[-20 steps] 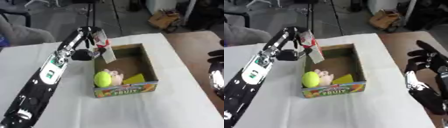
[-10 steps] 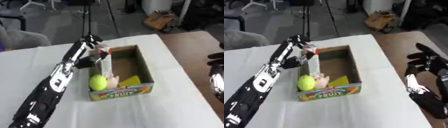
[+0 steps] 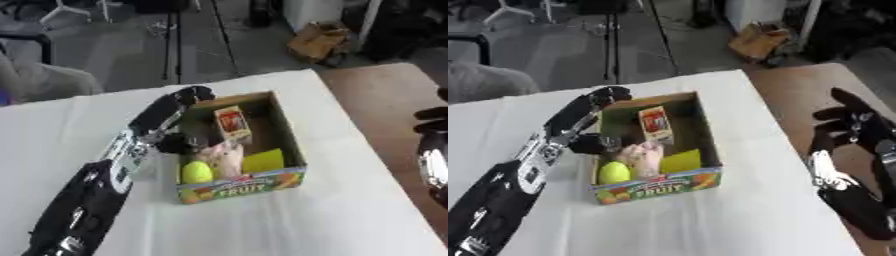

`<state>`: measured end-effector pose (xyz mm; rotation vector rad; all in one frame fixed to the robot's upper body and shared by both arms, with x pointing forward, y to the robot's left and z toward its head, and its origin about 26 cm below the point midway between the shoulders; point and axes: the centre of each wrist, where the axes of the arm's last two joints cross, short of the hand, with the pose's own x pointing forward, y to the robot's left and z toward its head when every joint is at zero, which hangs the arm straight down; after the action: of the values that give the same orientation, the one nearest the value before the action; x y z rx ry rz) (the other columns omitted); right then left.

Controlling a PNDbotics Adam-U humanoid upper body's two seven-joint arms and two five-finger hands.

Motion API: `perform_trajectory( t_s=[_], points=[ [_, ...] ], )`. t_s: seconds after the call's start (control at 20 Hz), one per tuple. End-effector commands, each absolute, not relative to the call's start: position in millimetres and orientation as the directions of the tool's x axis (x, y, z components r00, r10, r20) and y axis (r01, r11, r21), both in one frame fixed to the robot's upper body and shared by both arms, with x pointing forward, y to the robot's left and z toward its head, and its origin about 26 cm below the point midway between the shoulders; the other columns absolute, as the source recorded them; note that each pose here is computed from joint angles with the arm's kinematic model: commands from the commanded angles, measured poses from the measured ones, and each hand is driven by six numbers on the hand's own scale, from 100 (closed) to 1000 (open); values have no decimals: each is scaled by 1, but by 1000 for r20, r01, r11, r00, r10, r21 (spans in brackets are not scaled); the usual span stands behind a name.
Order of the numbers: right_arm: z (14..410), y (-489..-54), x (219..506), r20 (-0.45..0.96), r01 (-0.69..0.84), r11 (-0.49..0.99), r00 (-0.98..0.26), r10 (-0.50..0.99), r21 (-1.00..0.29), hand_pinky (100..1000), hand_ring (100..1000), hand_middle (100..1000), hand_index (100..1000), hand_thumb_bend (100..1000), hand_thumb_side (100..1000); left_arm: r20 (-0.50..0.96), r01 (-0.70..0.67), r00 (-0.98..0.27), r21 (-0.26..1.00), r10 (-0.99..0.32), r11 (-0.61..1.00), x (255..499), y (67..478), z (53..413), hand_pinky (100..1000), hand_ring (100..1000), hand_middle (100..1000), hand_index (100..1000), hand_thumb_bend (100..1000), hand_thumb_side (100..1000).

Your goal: Pick up objects on the table and place them in the box.

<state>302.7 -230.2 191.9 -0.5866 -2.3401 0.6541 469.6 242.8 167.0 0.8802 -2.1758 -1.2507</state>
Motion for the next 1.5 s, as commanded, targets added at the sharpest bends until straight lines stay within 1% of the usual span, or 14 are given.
perform_trajectory(
  t_s=[0.05, 0.25, 0.3, 0.35, 0.45, 0.5, 0.65, 0.75, 0.8, 0.85, 0.9, 1.0, 1.2, 1.5],
  points=[
    [200, -230, 300, 427, 253, 780, -720, 547, -573, 563, 680, 712, 973, 100, 537, 158, -348, -708, 769, -688, 536, 465, 247, 188, 696, 805, 852, 881, 643, 830],
    [199, -233, 300, 429, 266, 776, -709, 559, -572, 564, 680, 713, 972, 100, 536, 330, -290, -780, 562, -532, 774, 442, 259, 210, 675, 787, 841, 877, 614, 848],
    [199, -234, 300, 430, 270, 774, -705, 564, -573, 564, 680, 713, 972, 100, 536, 355, -269, -793, 525, -495, 808, 434, 265, 215, 675, 787, 841, 877, 614, 848],
    [198, -235, 300, 431, 273, 773, -702, 567, -573, 565, 680, 713, 972, 100, 536, 374, -245, -804, 500, -462, 831, 425, 270, 222, 678, 788, 843, 883, 588, 841],
    [198, -236, 299, 431, 280, 770, -696, 574, -574, 566, 681, 713, 971, 100, 530, 401, -206, -814, 476, -420, 855, 407, 282, 230, 684, 796, 848, 892, 567, 845],
    [198, -237, 299, 430, 284, 767, -693, 578, -575, 566, 681, 714, 970, 100, 535, 425, -215, -796, 467, -431, 858, 397, 294, 228, 681, 795, 852, 896, 548, 871],
    [198, -240, 299, 428, 294, 761, -684, 591, -579, 566, 681, 714, 970, 100, 532, 496, -190, -785, 377, -370, 907, 362, 318, 217, 673, 792, 853, 898, 524, 912],
    [197, -241, 299, 429, 298, 758, -679, 595, -580, 566, 681, 714, 970, 100, 532, 525, -179, -777, 343, -347, 922, 349, 325, 216, 673, 792, 853, 898, 524, 912],
    [197, -243, 298, 431, 302, 754, -673, 602, -583, 566, 681, 714, 969, 100, 529, 568, -188, -744, 326, -351, 927, 342, 333, 205, 667, 789, 852, 904, 462, 978],
    [196, -244, 298, 431, 304, 752, -668, 606, -585, 566, 681, 714, 969, 100, 529, 591, -197, -725, 315, -354, 929, 336, 338, 198, 667, 789, 852, 904, 462, 978],
    [196, -244, 298, 433, 310, 752, -665, 609, -582, 565, 680, 714, 969, 100, 528, 640, -215, -681, 287, -354, 933, 328, 345, 183, 660, 786, 849, 908, 417, 1000],
    [196, -245, 298, 434, 316, 751, -661, 613, -580, 565, 680, 714, 969, 100, 526, 686, -249, -639, 244, -349, 937, 313, 351, 171, 658, 785, 847, 906, 417, 1000],
    [195, -246, 298, 437, 322, 749, -653, 618, -578, 564, 680, 714, 969, 100, 526, 709, -309, -623, 166, -332, 936, 291, 352, 167, 658, 782, 842, 903, 408, 1000],
    [194, -246, 298, 440, 327, 750, -650, 620, -574, 564, 679, 713, 968, 100, 526, 725, -328, -608, 144, -325, 934, 275, 347, 159, 651, 775, 828, 899, 399, 1000]
  ],
)
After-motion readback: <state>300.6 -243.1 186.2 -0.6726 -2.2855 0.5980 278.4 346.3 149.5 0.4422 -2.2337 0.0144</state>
